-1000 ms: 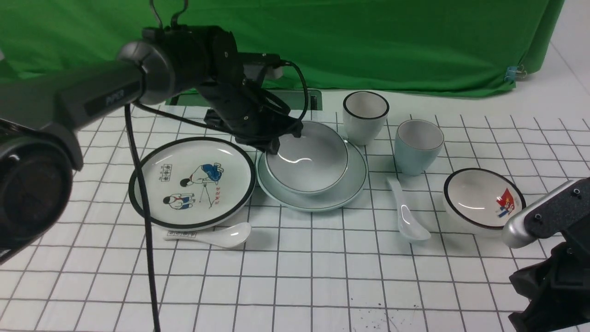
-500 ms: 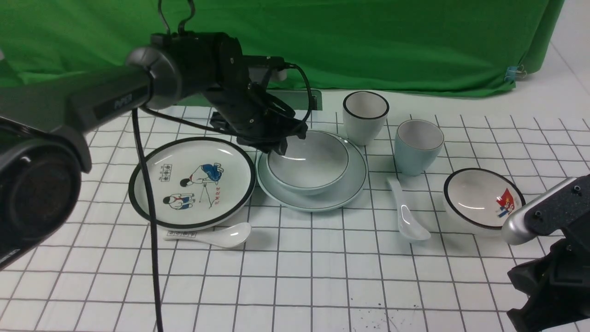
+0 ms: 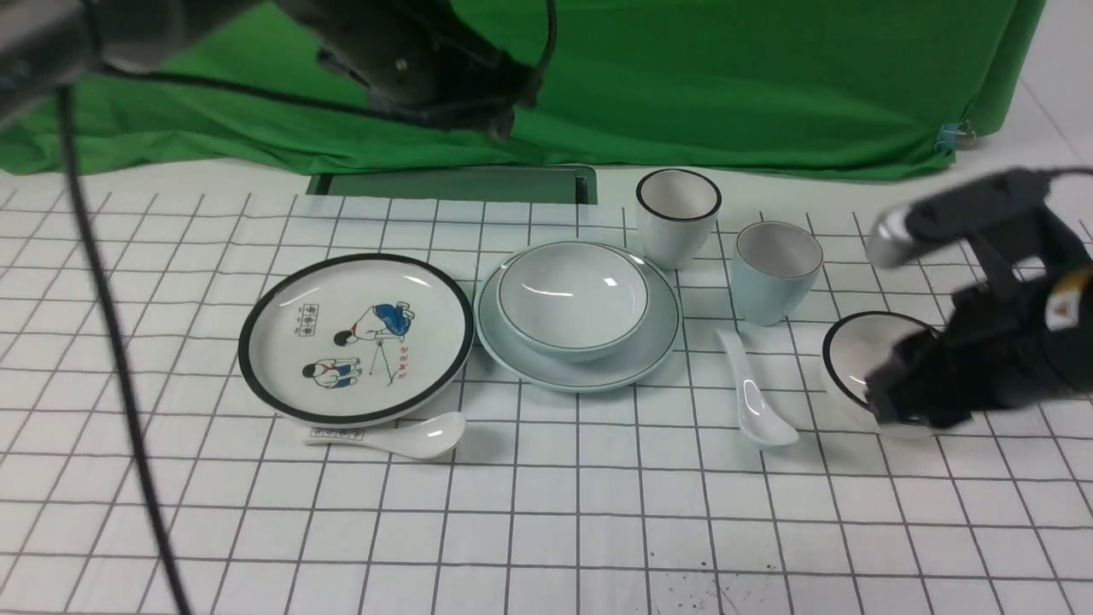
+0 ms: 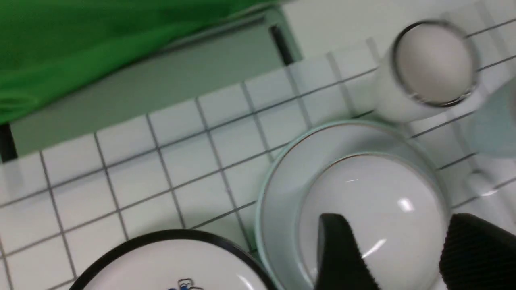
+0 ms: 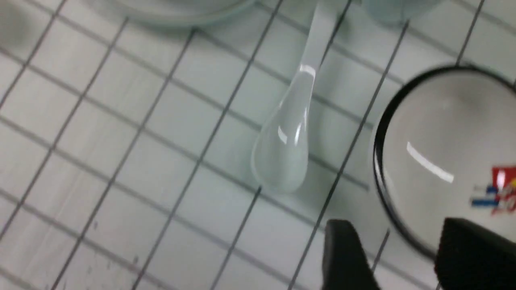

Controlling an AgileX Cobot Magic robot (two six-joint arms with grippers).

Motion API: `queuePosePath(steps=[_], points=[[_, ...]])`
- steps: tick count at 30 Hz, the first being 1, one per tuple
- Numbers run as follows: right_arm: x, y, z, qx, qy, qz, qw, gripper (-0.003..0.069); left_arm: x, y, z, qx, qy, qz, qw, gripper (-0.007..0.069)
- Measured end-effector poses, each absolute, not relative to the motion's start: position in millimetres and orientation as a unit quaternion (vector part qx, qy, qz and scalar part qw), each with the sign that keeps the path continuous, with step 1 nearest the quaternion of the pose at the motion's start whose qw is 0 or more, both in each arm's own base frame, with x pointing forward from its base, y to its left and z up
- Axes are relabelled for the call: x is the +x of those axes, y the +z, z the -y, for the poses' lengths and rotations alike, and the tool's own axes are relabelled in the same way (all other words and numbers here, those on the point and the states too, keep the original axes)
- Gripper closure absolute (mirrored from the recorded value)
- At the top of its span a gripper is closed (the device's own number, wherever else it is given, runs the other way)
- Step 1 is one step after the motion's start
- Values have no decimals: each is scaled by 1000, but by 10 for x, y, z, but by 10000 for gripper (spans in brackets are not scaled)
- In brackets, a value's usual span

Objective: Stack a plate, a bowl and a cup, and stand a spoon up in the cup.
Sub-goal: Use the right arm to grab a blue teacup

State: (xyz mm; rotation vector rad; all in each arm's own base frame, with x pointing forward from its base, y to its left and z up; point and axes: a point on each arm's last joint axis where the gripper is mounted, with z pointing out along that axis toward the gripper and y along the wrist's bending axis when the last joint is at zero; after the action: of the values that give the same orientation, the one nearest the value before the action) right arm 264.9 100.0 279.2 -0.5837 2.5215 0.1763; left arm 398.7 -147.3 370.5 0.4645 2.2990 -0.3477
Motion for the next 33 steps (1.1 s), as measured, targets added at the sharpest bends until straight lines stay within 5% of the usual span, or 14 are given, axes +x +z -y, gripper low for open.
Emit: queuePosePath(steps=[6, 8, 13, 22, 24, 33], points=[[3610, 2871, -998, -181, 55, -942, 276, 230, 3237, 4064, 1328, 210, -185, -868, 411, 625], [3910, 2831, -1000, -169, 55, -946, 270, 227, 2991, 4033, 1235, 207, -181, -863, 424, 655], [4356, 2645, -1044, -149, 57, -954, 254, 234, 2563, 3847, 1034, 204, -149, -859, 445, 666], [4643, 2080, -1107, -154, 53, -970, 179, 510, 1739, 3209, 671, 231, -82, -873, 422, 664], [4630, 2103, -1106, -168, 51, -970, 170, 565, 1609, 3103, 613, 238, -69, -873, 420, 664], [4465, 2716, -1348, -218, 73, -958, 173, 568, 1389, 2882, 500, 218, -57, -842, 491, 663]])
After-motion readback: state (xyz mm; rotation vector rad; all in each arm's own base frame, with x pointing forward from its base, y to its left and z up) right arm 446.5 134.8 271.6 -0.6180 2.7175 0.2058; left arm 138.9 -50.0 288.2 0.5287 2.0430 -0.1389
